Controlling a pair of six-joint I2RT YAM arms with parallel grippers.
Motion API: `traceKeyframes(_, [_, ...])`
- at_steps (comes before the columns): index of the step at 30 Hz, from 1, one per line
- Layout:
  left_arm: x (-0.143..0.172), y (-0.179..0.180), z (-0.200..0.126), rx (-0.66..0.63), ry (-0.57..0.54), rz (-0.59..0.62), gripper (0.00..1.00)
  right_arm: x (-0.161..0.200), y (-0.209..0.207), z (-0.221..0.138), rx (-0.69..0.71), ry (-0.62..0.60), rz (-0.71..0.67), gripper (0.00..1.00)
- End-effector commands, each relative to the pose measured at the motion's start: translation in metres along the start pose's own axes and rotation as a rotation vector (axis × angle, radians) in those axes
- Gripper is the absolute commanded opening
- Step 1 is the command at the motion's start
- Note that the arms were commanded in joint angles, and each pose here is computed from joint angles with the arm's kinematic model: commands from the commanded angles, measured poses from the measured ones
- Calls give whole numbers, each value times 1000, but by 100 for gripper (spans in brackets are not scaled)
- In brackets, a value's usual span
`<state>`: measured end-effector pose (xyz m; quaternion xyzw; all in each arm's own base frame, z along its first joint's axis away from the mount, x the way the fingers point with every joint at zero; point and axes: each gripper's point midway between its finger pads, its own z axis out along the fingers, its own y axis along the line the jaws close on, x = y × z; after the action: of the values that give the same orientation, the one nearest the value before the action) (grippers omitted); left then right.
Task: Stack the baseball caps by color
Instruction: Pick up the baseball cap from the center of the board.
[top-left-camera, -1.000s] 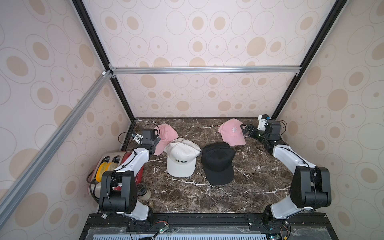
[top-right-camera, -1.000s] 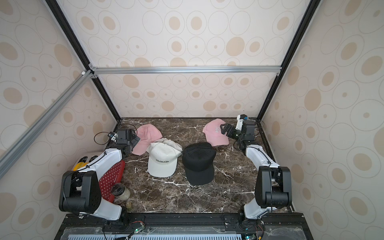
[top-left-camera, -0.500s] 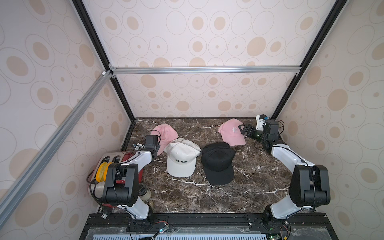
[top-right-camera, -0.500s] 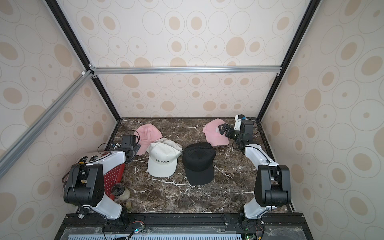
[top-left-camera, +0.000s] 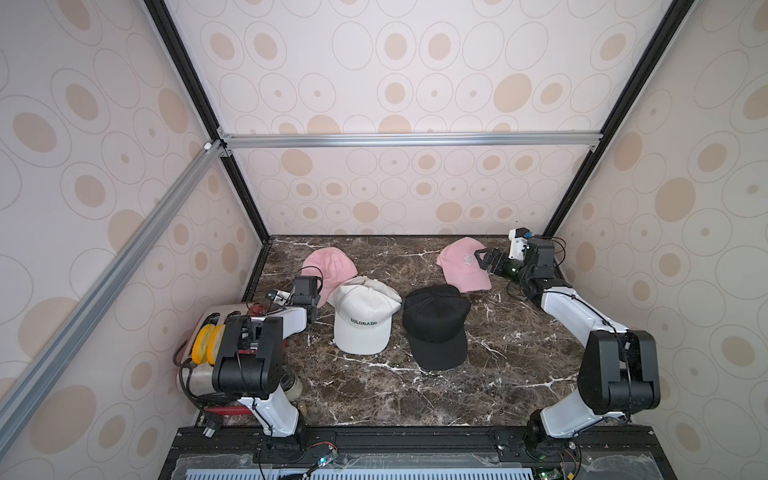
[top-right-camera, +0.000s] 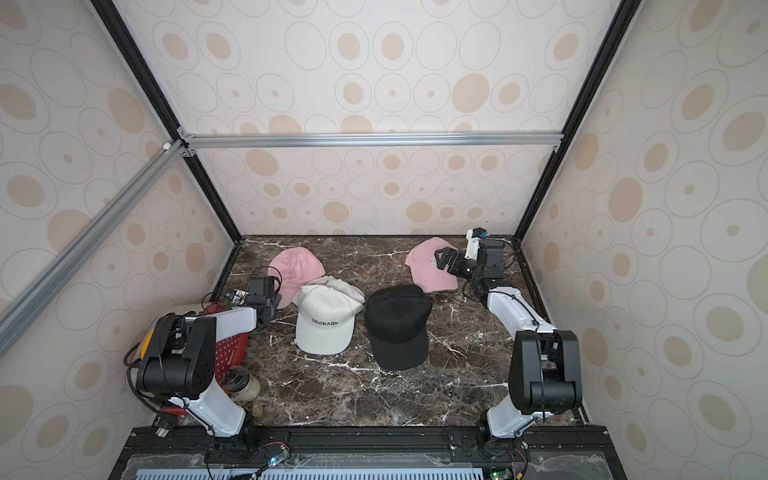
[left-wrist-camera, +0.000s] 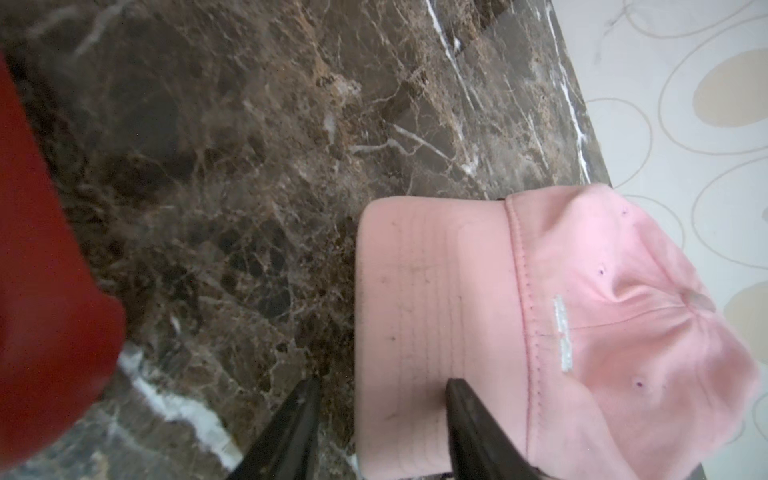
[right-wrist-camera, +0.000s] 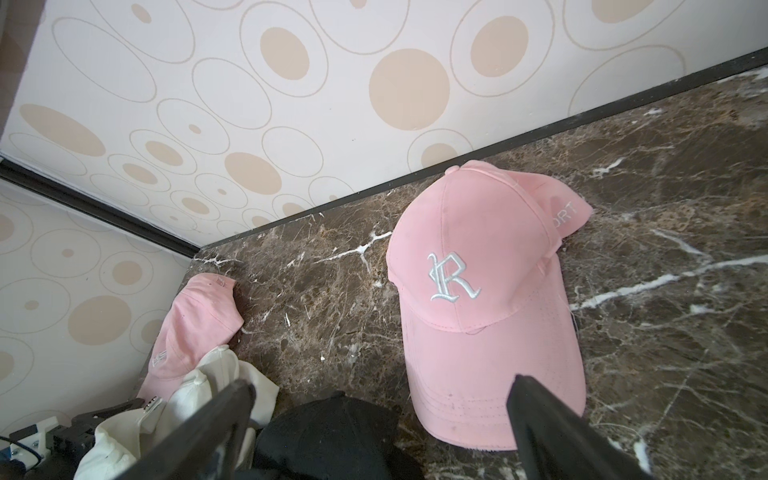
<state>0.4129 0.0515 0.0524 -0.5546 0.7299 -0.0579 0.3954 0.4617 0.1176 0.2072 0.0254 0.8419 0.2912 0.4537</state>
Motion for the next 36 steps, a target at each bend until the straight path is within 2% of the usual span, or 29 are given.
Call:
traceKeyframes(1, [-13, -8, -1, 33, -65, -15, 36, -7, 8, -2, -11, -8, -22, 100])
traceKeyframes(10, [-33, -35, -19, 106, -99, -50, 1, -6, 14, -1, -30, -2, -17, 100])
traceKeyframes(15, [-41, -61, -33, 205, -90, -103, 0, -7, 19, -1, -42, -1, -22, 100])
traceKeyframes(17, [-44, -63, -35, 190, -90, -97, 1, -6, 19, 0, -45, 2, -23, 100])
traceKeyframes(18, [-46, -61, -36, 165, -92, -81, 16, -5, 20, 1, -47, 5, -23, 100])
traceKeyframes(19, [-46, -55, -35, 128, -98, -67, 38, -4, 20, 1, -48, 6, -24, 100])
traceKeyframes(20, [-45, -47, -33, 95, -103, -65, 53, -4, 20, 0, -49, 6, -25, 100])
traceKeyframes(21, [-44, -38, -31, 68, -108, -69, 66, -4, 21, 1, -50, 7, -25, 100])
traceKeyframes(22, [-42, -33, -28, 58, -105, -68, 72, -4, 21, 1, -51, 8, -25, 100])
traceKeyframes(25, [-32, -26, -22, 57, -59, -23, 80, -4, 22, 1, -56, 11, -26, 100])
traceKeyframes(28, [-19, -26, -16, 130, 11, 91, 84, -3, 23, 2, -59, 19, -30, 100])
traceKeyframes(32, [-12, -22, -4, 268, 96, 48, 85, -2, 22, 2, -54, 21, -35, 100])
traceKeyframes(36, [-6, -18, 6, 301, 149, 38, 88, 1, 22, 6, -59, 33, -29, 100])
